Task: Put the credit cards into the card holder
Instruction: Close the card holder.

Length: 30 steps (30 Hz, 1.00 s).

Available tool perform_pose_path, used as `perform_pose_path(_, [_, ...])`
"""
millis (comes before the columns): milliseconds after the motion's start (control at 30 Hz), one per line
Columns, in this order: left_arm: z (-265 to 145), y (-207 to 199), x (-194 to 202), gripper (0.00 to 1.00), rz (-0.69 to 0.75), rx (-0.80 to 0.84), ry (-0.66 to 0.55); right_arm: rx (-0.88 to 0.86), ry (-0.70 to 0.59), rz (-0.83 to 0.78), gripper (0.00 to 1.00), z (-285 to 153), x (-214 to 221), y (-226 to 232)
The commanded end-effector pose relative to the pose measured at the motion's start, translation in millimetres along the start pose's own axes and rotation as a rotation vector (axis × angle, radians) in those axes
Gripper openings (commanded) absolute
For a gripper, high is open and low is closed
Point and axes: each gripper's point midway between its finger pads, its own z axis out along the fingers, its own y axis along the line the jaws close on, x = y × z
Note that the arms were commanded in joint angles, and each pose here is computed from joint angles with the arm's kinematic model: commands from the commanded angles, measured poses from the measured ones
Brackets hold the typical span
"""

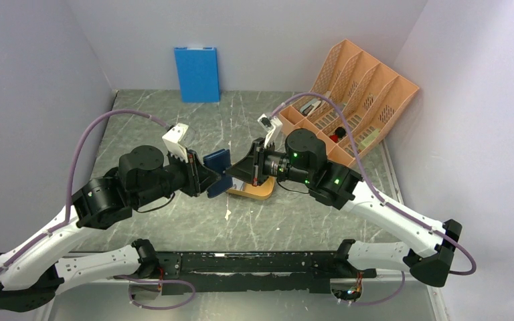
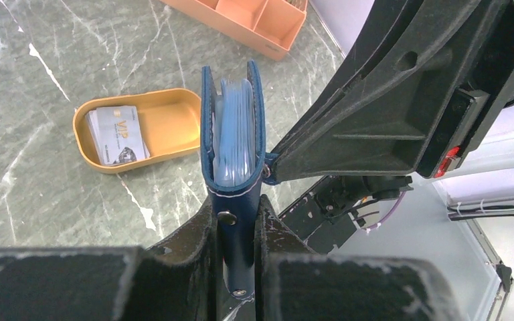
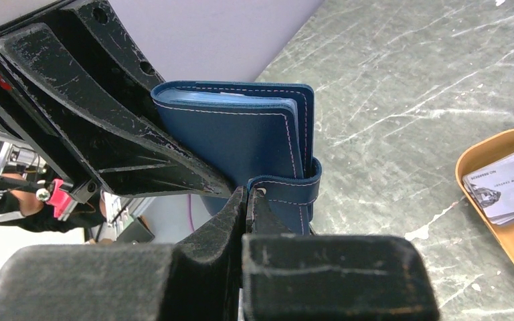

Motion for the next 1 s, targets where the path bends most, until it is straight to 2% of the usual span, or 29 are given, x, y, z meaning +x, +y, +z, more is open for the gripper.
perform_pose_path(0, [-4.4,-27.4,-21.5,0.05,-0.022,0.108,-0.055,-0.092,0.001,-0.006,0.0,3.8,-4.7,21.7])
perform_pose_path(467, [3.6,-54.8,-5.3,0.05,-0.004,0.266,0.024,-0.117,-0.063,0.031,0.0,12.7,-14.5,25.4])
perform_pose_path(967, [-5.4,-84.1,-9.7,0.05,-0.032,0.424,0.02,-0.1,-0.011,0.057,0.0,39.0,1.3,20.5])
